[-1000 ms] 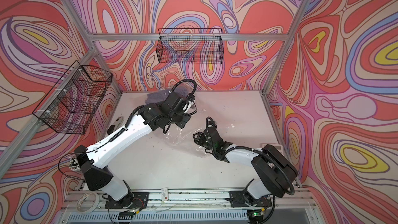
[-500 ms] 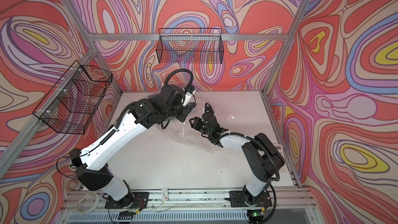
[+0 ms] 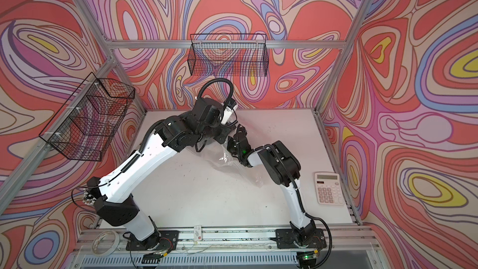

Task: Take the shirt out of the vacuum bag
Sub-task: Adjust the shirt in the vacuum bag.

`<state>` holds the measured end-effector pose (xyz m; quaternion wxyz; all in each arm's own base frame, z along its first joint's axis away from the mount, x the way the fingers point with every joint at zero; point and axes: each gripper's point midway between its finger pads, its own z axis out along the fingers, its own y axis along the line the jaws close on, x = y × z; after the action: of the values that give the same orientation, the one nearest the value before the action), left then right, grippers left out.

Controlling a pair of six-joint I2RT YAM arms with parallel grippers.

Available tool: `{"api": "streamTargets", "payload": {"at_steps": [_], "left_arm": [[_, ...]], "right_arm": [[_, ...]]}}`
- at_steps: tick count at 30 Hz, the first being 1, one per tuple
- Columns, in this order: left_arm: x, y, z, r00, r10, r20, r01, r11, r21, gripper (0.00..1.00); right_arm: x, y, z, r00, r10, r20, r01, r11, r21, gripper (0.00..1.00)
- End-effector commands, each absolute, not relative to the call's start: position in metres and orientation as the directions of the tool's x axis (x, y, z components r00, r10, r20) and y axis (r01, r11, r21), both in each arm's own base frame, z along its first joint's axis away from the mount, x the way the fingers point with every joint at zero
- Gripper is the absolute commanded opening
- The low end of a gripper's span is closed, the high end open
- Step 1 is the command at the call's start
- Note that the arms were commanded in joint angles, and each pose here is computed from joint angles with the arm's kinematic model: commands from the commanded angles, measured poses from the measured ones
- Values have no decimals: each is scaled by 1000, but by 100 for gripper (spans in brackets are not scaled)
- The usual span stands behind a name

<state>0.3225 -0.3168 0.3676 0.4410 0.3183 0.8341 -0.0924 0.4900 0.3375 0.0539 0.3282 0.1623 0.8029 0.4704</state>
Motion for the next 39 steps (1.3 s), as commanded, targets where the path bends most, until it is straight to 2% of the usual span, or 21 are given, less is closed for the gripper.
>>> {"api": "streamTargets", "payload": {"at_steps": [1,3,9,15,18,21,24,27,31,34,37,39], "left_arm": [[320,-324,372,-404,444,-800,629,770,110,0],[319,-325,373,-405,440,-802,634,767,101,0],[315,-332,373,-416,421,-806,654,754,56,0],[313,-333,370,-427,422,-800,667,744,37,0],[312,-330,375,-424,409,-808,671,741,23,9],[310,-327,377,-416,407,-813,695,719,5,38],[311,-313,382,-438,375,-817,681,732,-30,51],[316,-286,395,-460,292,-838,644,760,-89,62],[347,-225,384,-531,99,-842,506,834,-221,65],[382,-164,345,-602,-110,-791,303,885,-353,60],[409,-112,296,-630,-272,-728,80,909,-409,51],[421,-93,270,-635,-327,-700,-7,908,-419,47]], "right_arm": [[508,344,63,-714,614,-337,-65,421,905,50],[516,344,57,-715,624,-316,-48,407,912,51],[536,353,46,-720,634,-284,-29,381,924,62],[547,358,31,-714,656,-245,8,358,934,65],[550,359,23,-713,656,-245,20,369,929,64],[555,359,19,-702,668,-245,27,369,929,57],[560,361,18,-700,672,-243,30,367,930,49],[563,361,15,-697,675,-243,37,372,927,35],[566,361,11,-693,680,-241,48,377,925,14],[564,363,11,-706,667,-240,46,381,923,0],[560,359,15,-719,646,-257,42,410,911,0],[556,354,18,-726,633,-270,43,433,900,0]]}}
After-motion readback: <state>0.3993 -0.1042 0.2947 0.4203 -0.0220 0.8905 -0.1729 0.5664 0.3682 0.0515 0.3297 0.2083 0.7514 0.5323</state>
